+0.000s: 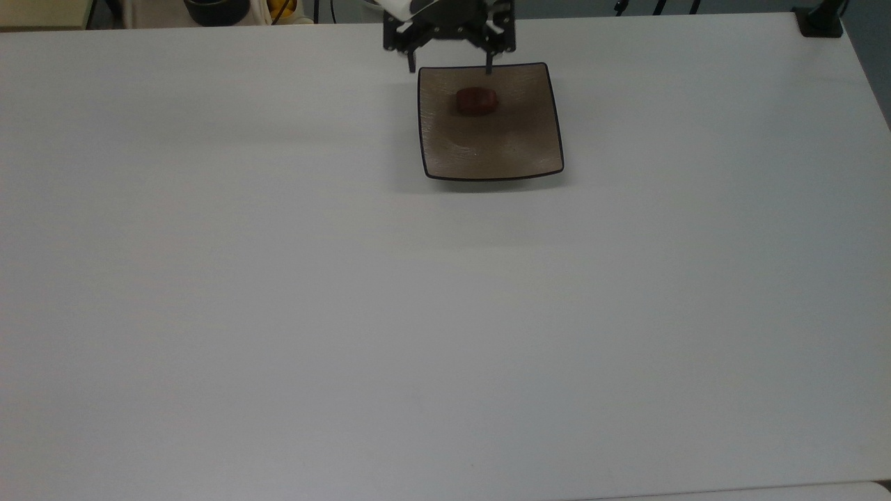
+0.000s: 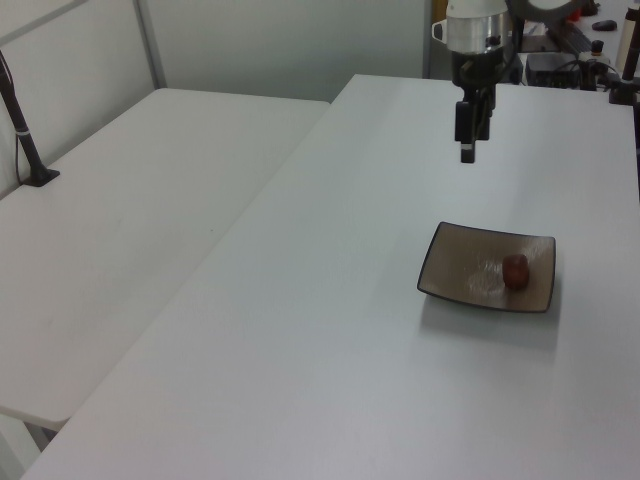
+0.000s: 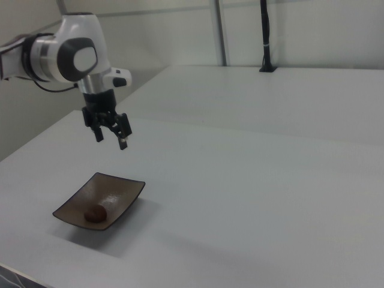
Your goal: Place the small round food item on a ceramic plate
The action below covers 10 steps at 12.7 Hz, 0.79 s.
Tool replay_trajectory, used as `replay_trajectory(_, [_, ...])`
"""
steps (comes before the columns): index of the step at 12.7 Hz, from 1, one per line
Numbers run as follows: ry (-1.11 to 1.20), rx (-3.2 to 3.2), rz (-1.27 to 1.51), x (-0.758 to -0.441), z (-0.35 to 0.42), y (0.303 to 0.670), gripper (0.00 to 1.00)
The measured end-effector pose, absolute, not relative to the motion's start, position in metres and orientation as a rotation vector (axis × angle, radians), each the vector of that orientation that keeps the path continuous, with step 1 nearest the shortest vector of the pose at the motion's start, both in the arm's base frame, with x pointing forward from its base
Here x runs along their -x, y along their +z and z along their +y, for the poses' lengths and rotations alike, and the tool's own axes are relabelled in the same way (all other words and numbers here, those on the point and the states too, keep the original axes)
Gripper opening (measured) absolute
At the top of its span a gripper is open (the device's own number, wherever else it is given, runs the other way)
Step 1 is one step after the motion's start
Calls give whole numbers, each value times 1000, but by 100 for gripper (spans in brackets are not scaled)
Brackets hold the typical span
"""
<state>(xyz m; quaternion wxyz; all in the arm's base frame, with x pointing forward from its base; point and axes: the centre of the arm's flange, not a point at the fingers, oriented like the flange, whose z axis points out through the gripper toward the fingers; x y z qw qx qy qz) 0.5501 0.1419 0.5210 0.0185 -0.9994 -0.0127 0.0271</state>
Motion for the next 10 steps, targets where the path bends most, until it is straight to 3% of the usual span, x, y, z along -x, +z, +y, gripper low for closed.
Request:
replay_trajectory(3, [22, 3136, 23, -562, 101, 497, 100])
replay_trajectory(10, [-79, 3138, 6, -574, 70, 501, 100])
